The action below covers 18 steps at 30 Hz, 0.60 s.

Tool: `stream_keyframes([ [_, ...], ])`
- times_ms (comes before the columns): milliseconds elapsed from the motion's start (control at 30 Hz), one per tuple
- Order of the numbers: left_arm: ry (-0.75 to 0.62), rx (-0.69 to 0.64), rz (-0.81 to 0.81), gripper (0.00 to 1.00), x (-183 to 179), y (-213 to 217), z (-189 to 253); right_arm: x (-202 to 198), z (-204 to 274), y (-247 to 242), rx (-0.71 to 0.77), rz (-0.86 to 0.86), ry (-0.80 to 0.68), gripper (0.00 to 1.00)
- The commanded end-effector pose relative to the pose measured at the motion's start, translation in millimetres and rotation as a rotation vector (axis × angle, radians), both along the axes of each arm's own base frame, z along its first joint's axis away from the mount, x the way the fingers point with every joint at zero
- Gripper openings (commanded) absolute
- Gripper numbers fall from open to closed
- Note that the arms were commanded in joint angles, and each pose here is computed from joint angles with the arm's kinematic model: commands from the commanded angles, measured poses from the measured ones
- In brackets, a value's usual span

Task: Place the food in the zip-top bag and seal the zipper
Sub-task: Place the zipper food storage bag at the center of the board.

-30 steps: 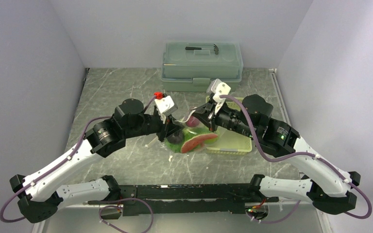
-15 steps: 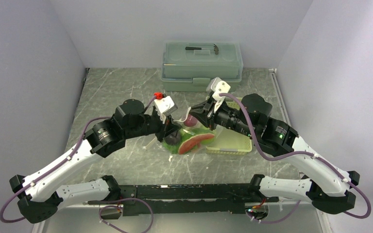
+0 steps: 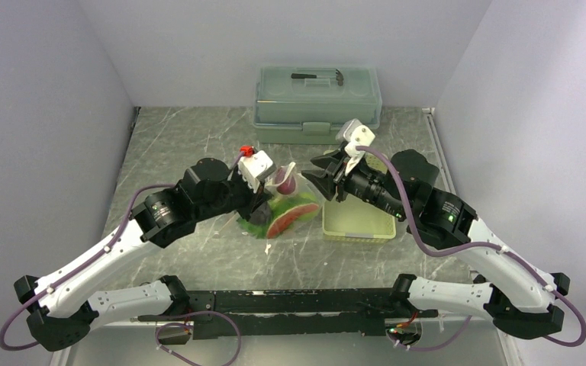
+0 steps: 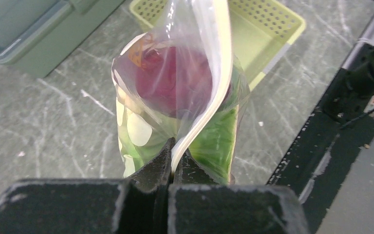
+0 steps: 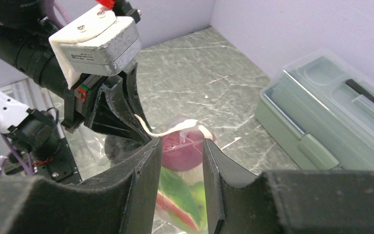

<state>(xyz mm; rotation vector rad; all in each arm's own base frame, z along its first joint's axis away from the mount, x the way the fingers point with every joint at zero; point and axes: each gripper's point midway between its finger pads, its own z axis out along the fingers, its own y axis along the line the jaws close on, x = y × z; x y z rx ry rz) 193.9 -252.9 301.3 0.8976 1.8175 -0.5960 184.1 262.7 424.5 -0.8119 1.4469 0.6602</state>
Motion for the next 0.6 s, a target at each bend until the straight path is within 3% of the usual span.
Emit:
stream_keyframes([
  [0,-0.158,0.007,0.094,0.00,23,14,40,12,15,-19,0.029,-0.110,-0.038,0.40],
  [333,-0.284,0.264,0.335,0.00,83,45,34,23,-6,-27,-0.019,-0.192,-0.008,0.43],
  [567,-0.315,0.326,0.468,0.00,130,64,25,24,-6,-38,-0.032,-0.232,-0.011,0.44],
])
